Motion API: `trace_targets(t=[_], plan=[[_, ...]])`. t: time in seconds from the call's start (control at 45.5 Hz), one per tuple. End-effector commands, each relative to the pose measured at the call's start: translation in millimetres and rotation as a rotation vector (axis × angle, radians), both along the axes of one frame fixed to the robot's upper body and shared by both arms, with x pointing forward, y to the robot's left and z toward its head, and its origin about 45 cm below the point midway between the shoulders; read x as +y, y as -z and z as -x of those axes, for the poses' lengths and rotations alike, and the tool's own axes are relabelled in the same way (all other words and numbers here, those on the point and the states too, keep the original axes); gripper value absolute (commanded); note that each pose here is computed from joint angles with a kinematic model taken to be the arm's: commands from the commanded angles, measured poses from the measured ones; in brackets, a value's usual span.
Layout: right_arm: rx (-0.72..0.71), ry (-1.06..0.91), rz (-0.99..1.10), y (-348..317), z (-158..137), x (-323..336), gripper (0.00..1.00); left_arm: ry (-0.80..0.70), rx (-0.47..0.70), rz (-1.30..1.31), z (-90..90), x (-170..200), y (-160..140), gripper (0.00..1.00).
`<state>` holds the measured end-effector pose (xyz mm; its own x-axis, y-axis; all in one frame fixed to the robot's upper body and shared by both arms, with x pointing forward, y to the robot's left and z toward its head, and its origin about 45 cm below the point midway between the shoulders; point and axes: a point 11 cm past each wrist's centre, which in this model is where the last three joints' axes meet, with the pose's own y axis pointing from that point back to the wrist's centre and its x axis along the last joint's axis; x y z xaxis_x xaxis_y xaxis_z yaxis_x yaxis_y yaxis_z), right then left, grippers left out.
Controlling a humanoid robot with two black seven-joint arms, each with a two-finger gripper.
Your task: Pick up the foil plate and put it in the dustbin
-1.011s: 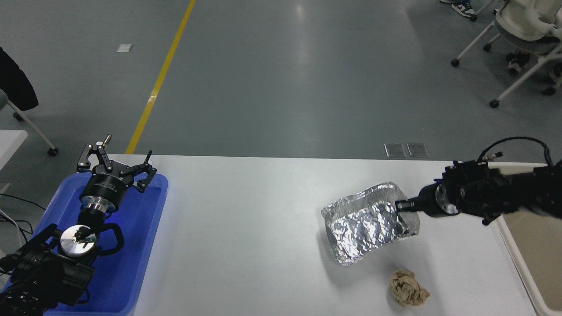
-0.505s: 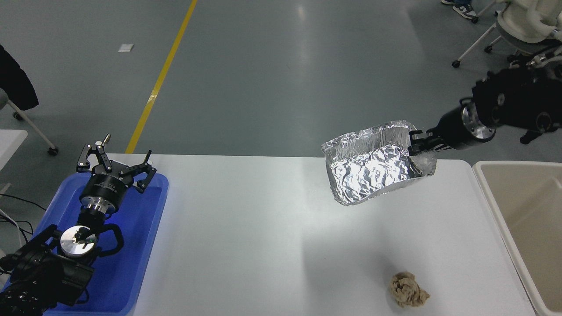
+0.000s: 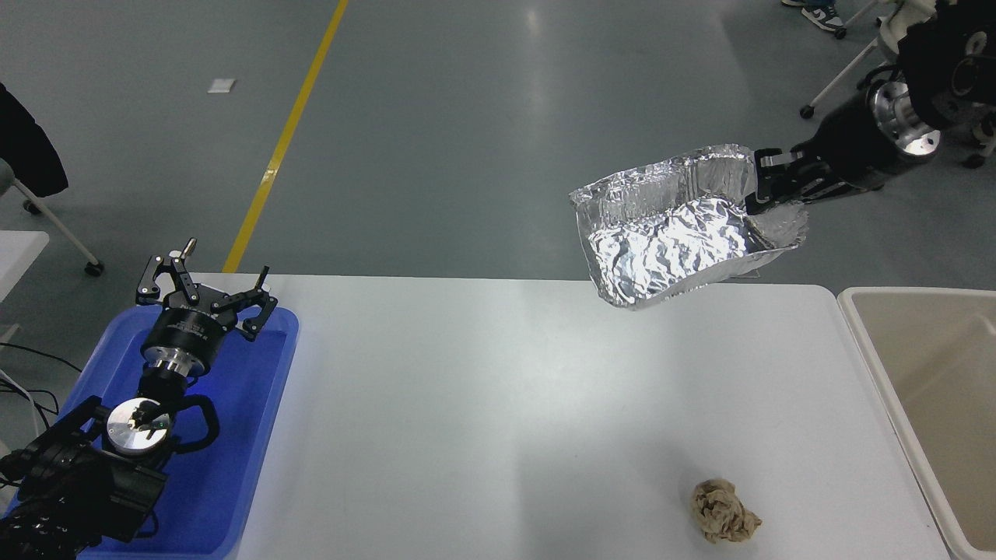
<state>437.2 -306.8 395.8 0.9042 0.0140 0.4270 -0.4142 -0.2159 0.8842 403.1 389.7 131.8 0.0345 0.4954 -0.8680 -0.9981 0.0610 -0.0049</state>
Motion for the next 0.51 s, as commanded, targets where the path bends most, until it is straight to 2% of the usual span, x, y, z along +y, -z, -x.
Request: trace_targets(t=[0.0,0.22,0.484], plan=[[-0.001,0.002,0.001,-7.9,0.7,-1.0,0.0,0.0,0.0,0.0,0.0,0.0,0.0,1.0],[-0.017,0.071,0.026,2.2,-4.1,-34.2,0.0,0.0,0.0,0.0,0.0,0.0,0.0,1.0],[-0.077,0.263,0.072,19.0,-8.4,-123.4,0.0,0.0,0.0,0.0,0.0,0.0,0.0,1.0]])
